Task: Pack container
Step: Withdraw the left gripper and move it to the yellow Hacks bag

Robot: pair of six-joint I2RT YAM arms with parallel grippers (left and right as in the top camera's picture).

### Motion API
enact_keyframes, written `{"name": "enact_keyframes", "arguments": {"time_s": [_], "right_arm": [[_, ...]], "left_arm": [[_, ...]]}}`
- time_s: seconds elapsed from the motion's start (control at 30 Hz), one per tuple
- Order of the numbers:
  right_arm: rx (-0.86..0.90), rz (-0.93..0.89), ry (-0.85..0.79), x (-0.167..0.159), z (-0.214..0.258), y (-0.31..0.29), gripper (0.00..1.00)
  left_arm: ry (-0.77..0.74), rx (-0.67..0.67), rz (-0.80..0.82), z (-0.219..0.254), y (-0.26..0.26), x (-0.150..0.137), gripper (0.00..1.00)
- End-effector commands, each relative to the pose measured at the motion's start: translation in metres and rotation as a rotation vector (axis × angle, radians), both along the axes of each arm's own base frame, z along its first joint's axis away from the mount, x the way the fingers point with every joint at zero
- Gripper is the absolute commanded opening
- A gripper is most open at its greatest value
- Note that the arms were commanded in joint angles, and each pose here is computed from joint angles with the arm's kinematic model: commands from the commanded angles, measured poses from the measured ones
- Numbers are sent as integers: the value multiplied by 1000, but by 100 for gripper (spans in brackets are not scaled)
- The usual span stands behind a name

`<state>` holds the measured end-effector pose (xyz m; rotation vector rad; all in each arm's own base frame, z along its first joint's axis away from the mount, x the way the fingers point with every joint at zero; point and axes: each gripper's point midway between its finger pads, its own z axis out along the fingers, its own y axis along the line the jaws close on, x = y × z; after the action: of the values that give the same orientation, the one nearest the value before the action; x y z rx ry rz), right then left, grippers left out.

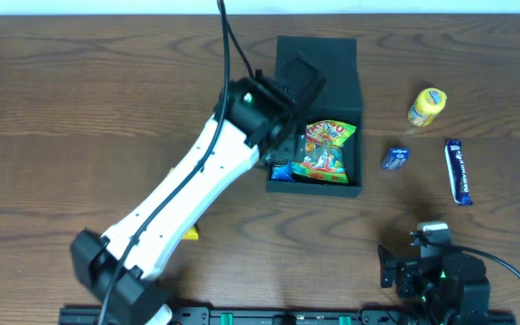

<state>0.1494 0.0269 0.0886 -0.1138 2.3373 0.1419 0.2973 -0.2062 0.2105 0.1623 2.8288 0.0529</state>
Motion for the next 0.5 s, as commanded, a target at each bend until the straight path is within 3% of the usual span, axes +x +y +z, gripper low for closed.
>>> {"name": "enact_keyframes", "arguments": {"time_s": [0.0,0.27,0.47], "right_arm": [[0,-14,5,-1,-3,-2,99],[0,-14,5,-1,-3,-2,99],[0,-14,5,-1,-3,-2,99]], "left_arm": [[-12,63,-24,-4,24,-16,96],[-23,69,-10,-45,65,-56,96],[63,129,54,-91,99,-87,95]]}}
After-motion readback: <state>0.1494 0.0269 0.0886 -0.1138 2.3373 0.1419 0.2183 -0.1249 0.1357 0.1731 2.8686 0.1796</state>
